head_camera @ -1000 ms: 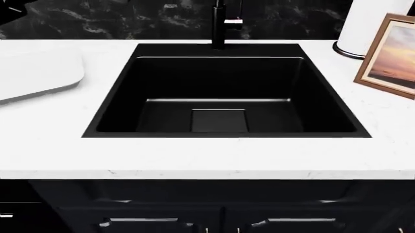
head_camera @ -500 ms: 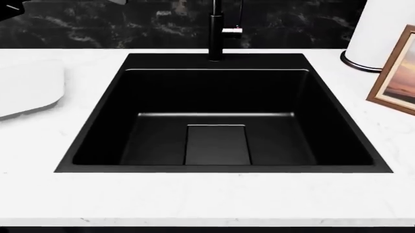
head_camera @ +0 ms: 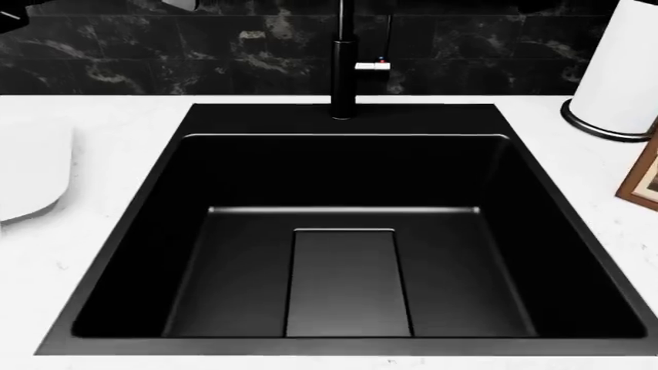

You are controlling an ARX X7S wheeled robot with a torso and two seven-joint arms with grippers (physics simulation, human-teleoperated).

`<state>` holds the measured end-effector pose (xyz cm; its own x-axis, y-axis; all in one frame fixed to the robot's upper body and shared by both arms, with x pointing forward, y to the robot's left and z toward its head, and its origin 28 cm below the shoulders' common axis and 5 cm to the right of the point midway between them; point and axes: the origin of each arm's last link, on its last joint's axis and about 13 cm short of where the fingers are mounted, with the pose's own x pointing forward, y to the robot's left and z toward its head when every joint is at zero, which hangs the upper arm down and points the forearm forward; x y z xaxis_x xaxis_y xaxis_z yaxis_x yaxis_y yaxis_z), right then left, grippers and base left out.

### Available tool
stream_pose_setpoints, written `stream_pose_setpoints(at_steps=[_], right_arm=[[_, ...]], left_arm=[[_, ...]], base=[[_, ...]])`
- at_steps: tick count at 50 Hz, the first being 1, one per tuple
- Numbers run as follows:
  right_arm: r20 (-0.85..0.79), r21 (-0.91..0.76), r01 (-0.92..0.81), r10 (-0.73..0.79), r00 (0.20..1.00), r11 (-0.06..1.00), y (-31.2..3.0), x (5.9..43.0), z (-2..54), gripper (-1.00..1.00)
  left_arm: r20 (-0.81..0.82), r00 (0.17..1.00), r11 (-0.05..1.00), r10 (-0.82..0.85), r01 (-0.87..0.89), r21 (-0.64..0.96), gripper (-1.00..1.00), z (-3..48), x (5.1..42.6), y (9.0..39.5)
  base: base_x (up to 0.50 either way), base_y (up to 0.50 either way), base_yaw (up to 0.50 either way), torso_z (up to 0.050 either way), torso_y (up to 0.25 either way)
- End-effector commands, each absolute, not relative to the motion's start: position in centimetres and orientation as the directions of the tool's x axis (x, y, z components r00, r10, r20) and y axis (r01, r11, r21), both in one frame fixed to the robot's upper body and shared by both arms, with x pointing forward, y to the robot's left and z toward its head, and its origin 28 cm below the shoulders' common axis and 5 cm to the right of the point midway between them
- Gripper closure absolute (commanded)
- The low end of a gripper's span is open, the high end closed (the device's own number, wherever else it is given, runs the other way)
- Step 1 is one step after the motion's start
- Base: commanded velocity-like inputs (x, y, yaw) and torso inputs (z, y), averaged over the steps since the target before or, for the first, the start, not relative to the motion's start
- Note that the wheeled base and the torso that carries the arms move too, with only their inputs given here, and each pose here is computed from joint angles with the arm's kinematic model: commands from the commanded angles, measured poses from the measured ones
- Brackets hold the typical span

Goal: Pick up the fruits and vegetables and place them in the sink. Turn on the sink faucet to wash them. Then turn the sink off and put them in the tray.

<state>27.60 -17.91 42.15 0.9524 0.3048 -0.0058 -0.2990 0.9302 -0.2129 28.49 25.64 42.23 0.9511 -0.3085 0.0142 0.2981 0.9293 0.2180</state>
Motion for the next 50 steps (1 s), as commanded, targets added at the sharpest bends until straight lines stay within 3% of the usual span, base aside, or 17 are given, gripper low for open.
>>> stream_pose_setpoints(at_steps=[1, 23, 38, 50], right_arm=[[0.037, -0.219, -0.27, 0.285, 0.958, 0.938, -18.2, 26.6, 42.7, 1.0], [0.017, -0.22, -0.29, 0.301, 0.954, 0.931, -18.0, 26.6, 42.3, 1.0], [-0.329, -0.195, -0.434, 0.358, 0.874, 0.88, -17.7, 24.8, 38.3, 1.0], [-0.48, -0.184, -0.479, 0.347, 0.806, 0.858, -17.8, 24.4, 35.7, 1.0]], left_arm=[[0.021, 0.95, 0.929, -0.312, 0.301, 0.216, 1.0, 42.0, 27.8, 25.7], [0.002, 0.949, 0.924, -0.316, 0.308, 0.226, 1.0, 41.4, 27.4, 25.8], [-0.266, 0.891, 0.846, -0.368, 0.44, 0.301, 1.0, 37.8, 26.6, 25.2], [-0.365, 0.835, 0.803, -0.413, 0.522, 0.287, 1.0, 35.6, 27.3, 23.5]], base=[[0.29, 0.0, 0.0, 0.0, 0.011], [0.26, 0.0, 0.0, 0.0, 0.002], [0.0, 0.0, 0.0, 0.001, 0.001], [0.0, 0.0, 0.0, 0.0, 0.002]])
